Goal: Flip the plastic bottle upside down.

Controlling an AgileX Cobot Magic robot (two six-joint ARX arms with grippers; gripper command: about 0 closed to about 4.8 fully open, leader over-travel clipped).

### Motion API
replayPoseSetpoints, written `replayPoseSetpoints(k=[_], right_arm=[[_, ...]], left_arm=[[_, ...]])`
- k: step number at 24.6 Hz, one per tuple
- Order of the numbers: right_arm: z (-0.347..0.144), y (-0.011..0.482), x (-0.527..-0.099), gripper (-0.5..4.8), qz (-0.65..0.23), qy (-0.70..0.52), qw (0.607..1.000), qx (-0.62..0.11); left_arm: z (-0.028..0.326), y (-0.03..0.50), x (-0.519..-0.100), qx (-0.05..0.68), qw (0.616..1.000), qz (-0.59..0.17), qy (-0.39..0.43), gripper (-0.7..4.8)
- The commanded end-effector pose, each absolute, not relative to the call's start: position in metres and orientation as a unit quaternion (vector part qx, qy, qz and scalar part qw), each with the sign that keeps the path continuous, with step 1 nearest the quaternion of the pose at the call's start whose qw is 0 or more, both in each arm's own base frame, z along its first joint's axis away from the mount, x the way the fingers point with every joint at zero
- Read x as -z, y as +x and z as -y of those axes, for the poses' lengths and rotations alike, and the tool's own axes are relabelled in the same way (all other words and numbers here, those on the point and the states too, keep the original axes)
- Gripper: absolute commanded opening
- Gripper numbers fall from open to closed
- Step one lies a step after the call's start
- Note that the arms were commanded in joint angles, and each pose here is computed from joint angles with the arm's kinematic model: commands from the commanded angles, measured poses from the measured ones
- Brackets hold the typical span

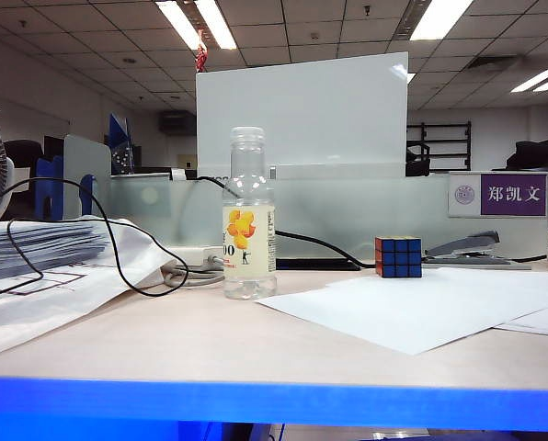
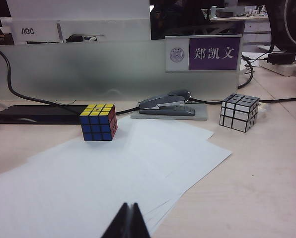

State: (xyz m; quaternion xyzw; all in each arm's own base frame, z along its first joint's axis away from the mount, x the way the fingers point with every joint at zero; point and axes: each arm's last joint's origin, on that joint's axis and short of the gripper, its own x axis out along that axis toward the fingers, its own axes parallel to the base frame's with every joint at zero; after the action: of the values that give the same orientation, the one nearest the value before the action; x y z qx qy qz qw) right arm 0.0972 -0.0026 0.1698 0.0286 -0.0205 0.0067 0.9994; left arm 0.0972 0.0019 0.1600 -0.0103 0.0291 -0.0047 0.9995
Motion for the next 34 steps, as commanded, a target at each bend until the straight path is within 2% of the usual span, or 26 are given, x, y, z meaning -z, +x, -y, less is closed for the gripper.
replayPoseSetpoints(k=[1, 7, 9, 10, 11, 12, 13, 15, 18, 23, 28, 30, 34], right_arm=[[0.003, 0.097, -0.169, -0.09, 0.025, 0.029, 0.999, -0.006], [0.002, 0.097, -0.169, -0.09, 0.025, 0.063, 0.997, -0.023], [0.000, 0.097, -0.171, -0.09, 0.028, 0.165, 0.984, -0.059], [-0.002, 0.097, -0.175, -0.09, 0.031, 0.268, 0.959, -0.091], [-0.002, 0.096, -0.177, -0.09, 0.035, 0.316, 0.943, -0.102], [-0.003, 0.095, -0.183, -0.09, 0.053, 0.390, 0.910, -0.128], [-0.003, 0.094, -0.189, -0.09, 0.074, 0.399, 0.902, -0.146], [-0.005, 0.087, -0.207, -0.09, 0.156, 0.378, 0.890, -0.199], [-0.008, 0.081, -0.226, -0.09, 0.205, 0.359, 0.881, -0.230], [-0.020, 0.092, -0.256, -0.09, 0.172, 0.252, 0.913, -0.272], [-0.049, 0.139, -0.277, -0.05, 0.099, 0.133, 0.935, -0.313], [-0.070, 0.170, -0.283, 0.50, 0.060, 0.124, 0.935, -0.328], [-0.112, 0.247, -0.285, 2.83, 0.019, 0.111, 0.925, -0.364]], left_arm=[[-0.002, 0.097, -0.162, 0.006, 1.000, -0.022, -0.022, -0.05], [-0.002, 0.097, -0.162, 0.007, 0.999, -0.022, -0.027, -0.05], [-0.001, 0.097, -0.162, 0.017, 0.993, -0.023, -0.114, -0.05], [0.000, 0.097, -0.163, 0.036, 0.980, -0.024, -0.193, -0.05], [0.001, 0.097, -0.164, 0.055, 0.969, -0.027, -0.240, -0.05], [0.002, 0.097, -0.165, 0.076, 0.952, -0.030, -0.296, -0.05], [0.003, 0.097, -0.165, 0.078, 0.946, -0.029, -0.314, -0.05], [0.003, 0.097, -0.169, 0.091, 0.938, -0.018, -0.334, -0.05], [0.005, 0.096, -0.174, 0.130, 0.937, -0.002, -0.326, -0.06], [0.008, 0.094, -0.183, 0.190, 0.931, 0.028, -0.310, -0.06], [0.010, 0.093, -0.187, 0.225, 0.926, 0.035, -0.300, -0.06], [0.011, 0.090, -0.193, 0.262, 0.920, 0.059, -0.284, -0.06], [0.016, 0.077, -0.218, 0.367, 0.901, 0.146, -0.180, -0.06]])
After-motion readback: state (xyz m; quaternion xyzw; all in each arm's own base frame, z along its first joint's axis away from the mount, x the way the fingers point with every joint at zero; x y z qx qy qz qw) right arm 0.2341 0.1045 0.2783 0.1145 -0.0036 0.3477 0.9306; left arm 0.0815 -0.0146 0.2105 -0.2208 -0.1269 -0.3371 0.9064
